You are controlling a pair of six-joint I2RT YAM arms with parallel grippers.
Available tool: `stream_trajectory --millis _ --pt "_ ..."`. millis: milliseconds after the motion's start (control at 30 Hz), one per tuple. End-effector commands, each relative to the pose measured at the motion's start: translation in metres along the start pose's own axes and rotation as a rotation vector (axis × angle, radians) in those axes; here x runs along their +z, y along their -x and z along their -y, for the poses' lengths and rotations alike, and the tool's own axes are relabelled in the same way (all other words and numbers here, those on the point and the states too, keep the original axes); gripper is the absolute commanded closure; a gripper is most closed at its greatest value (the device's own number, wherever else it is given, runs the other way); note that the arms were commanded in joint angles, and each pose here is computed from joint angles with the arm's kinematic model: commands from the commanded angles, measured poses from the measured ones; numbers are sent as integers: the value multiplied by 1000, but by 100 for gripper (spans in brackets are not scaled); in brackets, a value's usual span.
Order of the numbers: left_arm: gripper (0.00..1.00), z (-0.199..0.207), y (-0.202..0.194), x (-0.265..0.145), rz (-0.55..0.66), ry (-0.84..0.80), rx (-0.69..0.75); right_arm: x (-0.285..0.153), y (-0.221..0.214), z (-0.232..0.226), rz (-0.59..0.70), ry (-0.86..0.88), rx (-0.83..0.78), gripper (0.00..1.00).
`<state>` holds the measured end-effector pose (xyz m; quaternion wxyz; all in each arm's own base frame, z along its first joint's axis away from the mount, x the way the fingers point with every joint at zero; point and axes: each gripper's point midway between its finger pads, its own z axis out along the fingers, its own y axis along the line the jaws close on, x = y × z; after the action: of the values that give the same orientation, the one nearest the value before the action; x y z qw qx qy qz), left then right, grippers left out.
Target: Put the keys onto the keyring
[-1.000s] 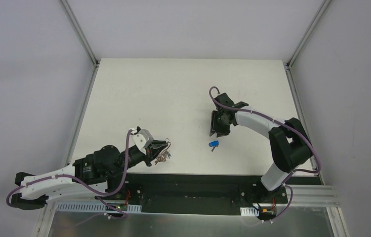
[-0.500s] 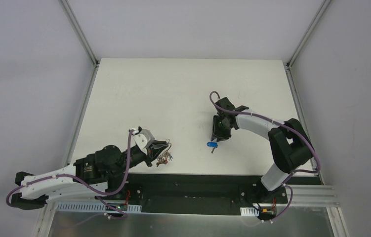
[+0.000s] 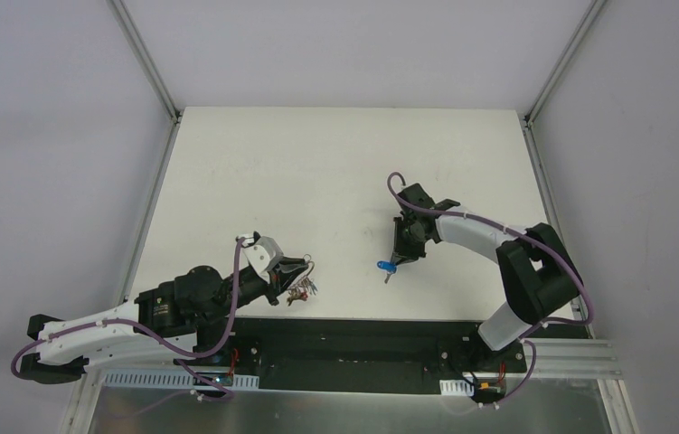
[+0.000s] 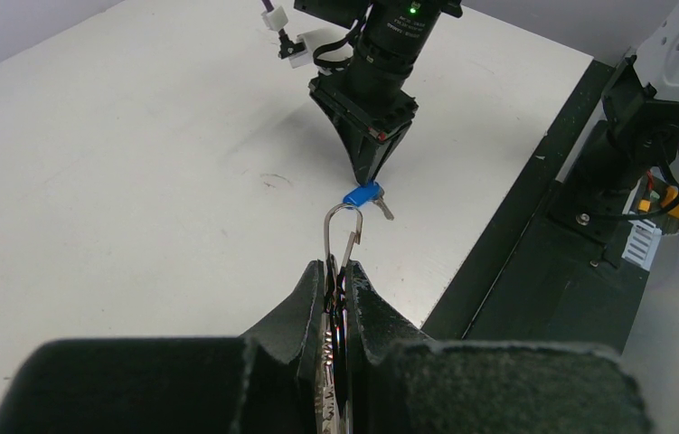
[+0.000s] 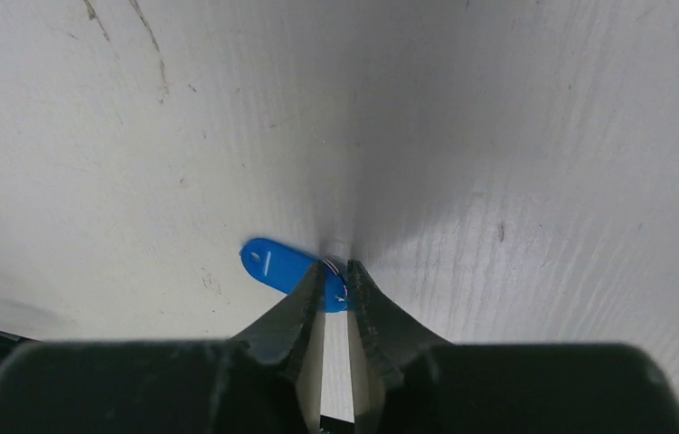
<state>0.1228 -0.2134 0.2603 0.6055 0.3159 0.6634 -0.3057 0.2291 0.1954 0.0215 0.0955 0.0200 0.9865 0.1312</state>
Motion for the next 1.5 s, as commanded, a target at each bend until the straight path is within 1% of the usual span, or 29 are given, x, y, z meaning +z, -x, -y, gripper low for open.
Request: stream_trajectory --millis 0,67,200,333,467,533,600,733,800,933,1067,1200,1333,1400,1467 --pt "100 4 16 1 50 -12 -37 -6 -2 -2 8 16 12 90" --pt "100 4 16 1 49 -11 -37 -6 -2 -2 5 19 15 100" --pt "100 4 17 1 49 -11 -36 -10 2 -2 36 12 23 100" --pt "100 5 19 2 47 -18 -35 -31 5 -8 117 -6 -22 100" --pt "100 7 22 2 51 -27 -40 -73 6 -26 319 -89 -222 100" --pt "100 8 23 2 51 -31 -39 -98 5 -39 432 -95 -318 100" --pt "100 10 27 3 53 -39 -41 -119 1 -52 517 -48 -395 100" --pt "100 14 35 2 65 -61 -46 -158 -15 -80 700 150 -501 100" --pt "100 15 40 1 72 -70 -43 -178 -24 -88 760 271 -524 100" --pt "100 19 49 1 96 -90 -37 -195 -43 -101 752 460 -540 100" --pt "100 28 61 2 134 -140 -29 -209 -67 -128 664 661 -527 100" --pt "100 37 68 4 153 -184 -26 -232 -83 -151 605 849 -460 100" --pt "100 42 70 5 165 -215 16 -256 -101 -167 526 1029 -404 100" --pt "100 45 77 5 197 -231 20 -271 -107 -175 501 1124 -370 100" --pt "100 49 79 4 213 -253 29 -281 -111 -181 469 1180 -339 100"
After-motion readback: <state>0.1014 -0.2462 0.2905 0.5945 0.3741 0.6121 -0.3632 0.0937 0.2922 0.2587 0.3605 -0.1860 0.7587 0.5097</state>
